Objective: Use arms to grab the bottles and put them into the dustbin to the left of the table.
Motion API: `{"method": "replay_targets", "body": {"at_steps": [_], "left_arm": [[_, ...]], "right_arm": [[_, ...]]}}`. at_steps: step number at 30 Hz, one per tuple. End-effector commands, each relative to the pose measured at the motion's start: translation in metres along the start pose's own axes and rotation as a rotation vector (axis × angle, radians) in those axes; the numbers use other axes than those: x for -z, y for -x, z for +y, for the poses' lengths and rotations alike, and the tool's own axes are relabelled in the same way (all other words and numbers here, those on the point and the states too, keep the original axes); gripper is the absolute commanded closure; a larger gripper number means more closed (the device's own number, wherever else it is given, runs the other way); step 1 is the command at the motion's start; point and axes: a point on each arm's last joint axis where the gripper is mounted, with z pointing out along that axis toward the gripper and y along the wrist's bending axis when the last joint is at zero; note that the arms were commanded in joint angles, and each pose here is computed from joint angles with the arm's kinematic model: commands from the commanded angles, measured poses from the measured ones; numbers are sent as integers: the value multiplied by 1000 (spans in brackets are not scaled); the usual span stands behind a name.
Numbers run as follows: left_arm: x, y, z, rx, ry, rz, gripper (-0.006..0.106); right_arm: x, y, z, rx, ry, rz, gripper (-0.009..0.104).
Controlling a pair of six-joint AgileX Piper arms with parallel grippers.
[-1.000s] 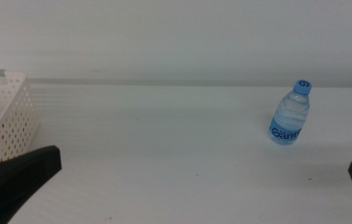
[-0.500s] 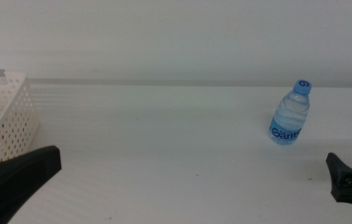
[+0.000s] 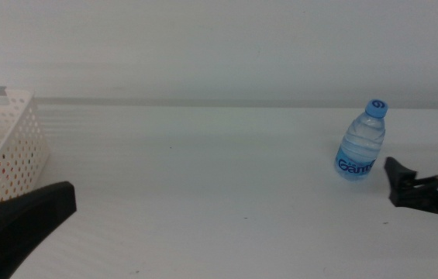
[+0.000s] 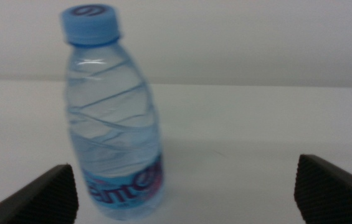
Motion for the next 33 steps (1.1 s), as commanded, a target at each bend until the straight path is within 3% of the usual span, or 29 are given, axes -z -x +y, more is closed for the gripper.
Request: {"method": "replay_targets", "body": {"at_steps": [1,15,22,33], "left_arm": [[2,3,-1,-4,-10,-25,7],[2,3,-1,-4,-10,-25,7],[2,3,-1,-4,-10,-25,7],[2,3,-1,-4,-10,-25,7]], "right_arm": [[-8,1,4,55,57,31,2],[-35,-10,22,133,106,111,2],[-43,-23,22,107,67,164,2],[-61,-12,31,154,101,114,2]]}}
